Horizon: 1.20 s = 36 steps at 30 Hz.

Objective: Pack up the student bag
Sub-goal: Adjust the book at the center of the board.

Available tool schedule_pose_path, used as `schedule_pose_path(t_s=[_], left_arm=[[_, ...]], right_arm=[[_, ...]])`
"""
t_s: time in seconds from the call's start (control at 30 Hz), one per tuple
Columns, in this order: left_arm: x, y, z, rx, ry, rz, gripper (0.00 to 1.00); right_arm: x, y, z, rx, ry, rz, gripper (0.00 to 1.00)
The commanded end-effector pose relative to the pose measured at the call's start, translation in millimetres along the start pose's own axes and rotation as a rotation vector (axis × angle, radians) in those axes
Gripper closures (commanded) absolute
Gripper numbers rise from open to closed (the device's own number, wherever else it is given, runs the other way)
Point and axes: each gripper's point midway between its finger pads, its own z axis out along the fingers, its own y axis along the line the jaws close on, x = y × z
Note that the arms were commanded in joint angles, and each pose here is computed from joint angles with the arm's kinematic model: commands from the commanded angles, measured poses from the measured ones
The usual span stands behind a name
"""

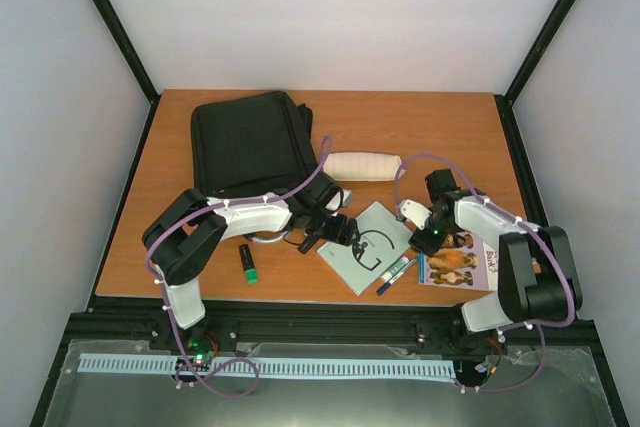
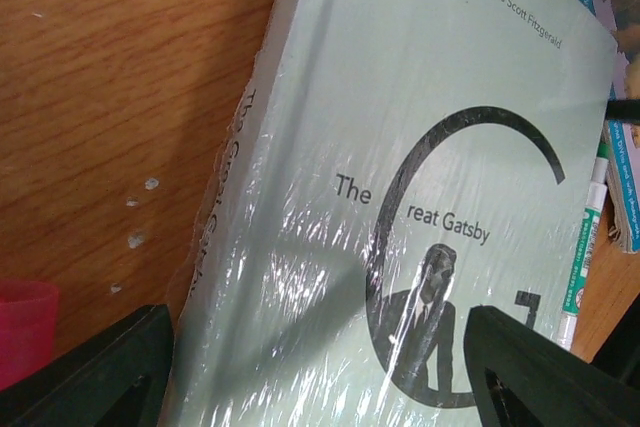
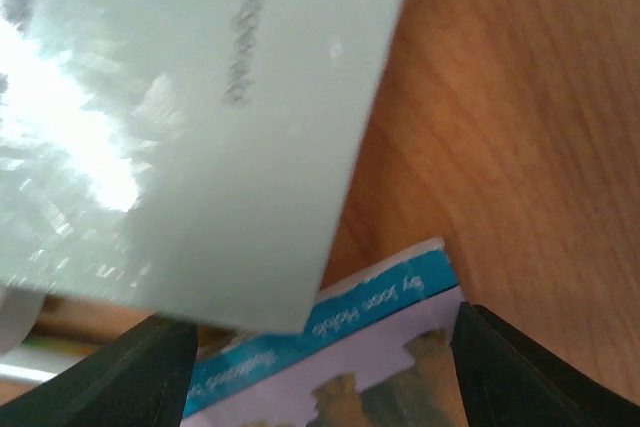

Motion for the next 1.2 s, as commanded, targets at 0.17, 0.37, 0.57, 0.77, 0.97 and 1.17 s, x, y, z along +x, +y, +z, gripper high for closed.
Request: schedule_pose_path(t_s=[0.17, 0.37, 0.57, 0.77, 0.97, 1.17], left_arm=[[0, -4, 1, -0.001, 0.007, 0.0, 0.19], [-2, 2, 12, -0.02, 0.009, -0.019, 0.19], [-10, -1, 13, -0.018, -0.007, -0.037, 0.19], [-14, 0, 1, -0.054, -0.024, -0.031, 0.18], [-7, 5, -8, -0.08, -0.025, -0.026, 0.2], [-2, 0, -11, -0.045, -0.013, -0.019, 0.2]], right_arm=[[-65, -63, -7, 0.095, -0.108, 0.14, 0.29], [-110, -65, -4, -0.064, -0.198, 0.208, 0.3], [-110, -71, 13, -0.083, -0.15, 0.279, 0.31], [-101, -82, -28, -0.012, -0.201, 0.359, 0.28], [-80, -61, -58, 0.003, -0.181, 0.358, 0.21], [-48, -18, -36, -0.167, -0.034, 0.302, 0.24]])
